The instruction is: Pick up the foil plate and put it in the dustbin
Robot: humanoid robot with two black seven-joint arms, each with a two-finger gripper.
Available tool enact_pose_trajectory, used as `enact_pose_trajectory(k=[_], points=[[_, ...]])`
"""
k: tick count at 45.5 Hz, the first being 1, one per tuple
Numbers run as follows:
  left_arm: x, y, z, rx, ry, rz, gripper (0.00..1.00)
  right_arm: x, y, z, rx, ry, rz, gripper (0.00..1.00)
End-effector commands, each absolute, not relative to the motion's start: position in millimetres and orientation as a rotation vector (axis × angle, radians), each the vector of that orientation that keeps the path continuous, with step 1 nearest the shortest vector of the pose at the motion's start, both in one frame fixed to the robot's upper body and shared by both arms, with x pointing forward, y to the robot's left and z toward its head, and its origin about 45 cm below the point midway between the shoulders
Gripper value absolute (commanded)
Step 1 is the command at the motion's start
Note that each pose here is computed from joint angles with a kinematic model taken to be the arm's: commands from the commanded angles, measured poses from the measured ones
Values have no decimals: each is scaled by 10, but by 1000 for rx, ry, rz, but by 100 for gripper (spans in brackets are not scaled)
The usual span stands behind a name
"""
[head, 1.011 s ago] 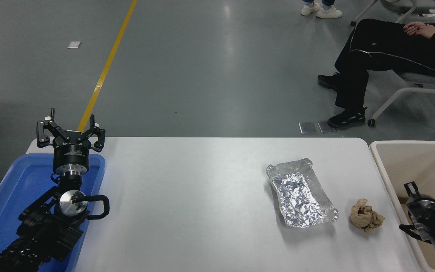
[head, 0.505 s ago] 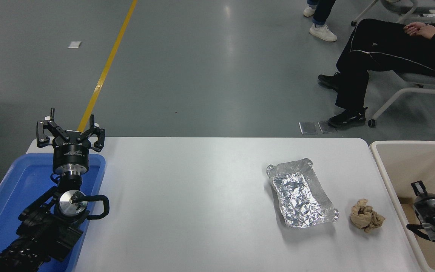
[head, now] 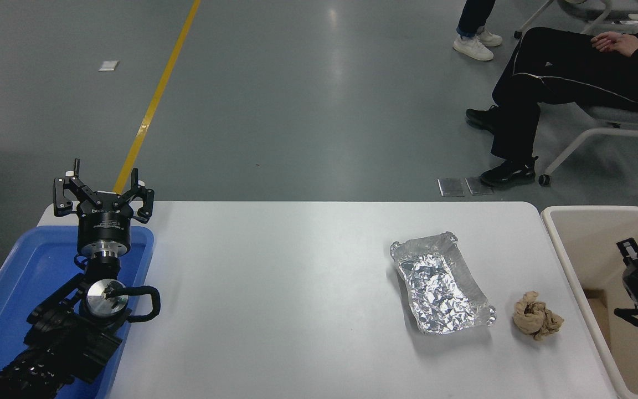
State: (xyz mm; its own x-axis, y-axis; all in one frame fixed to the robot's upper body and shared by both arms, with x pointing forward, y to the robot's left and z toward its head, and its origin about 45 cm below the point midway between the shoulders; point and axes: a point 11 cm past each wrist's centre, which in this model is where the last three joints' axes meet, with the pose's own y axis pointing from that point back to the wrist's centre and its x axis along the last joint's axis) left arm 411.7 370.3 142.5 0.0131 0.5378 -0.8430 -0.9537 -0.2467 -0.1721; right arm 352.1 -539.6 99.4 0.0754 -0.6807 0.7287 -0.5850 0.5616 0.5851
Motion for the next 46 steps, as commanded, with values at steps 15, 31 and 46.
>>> enact_pose_trajectory(k=[15, 31, 46], points=[[4121, 3681, 1422, -1017, 568, 1549, 99, 4035, -4741, 1664, 1308, -1220, 14, 100], [4121, 3681, 1423, -1017, 568, 1549, 99, 3969, -3399, 2143, 1585, -790, 118, 100], [4126, 3680, 1429, -1018, 568, 1547, 99, 3653, -2594, 2564, 1688, -513, 182, 100]])
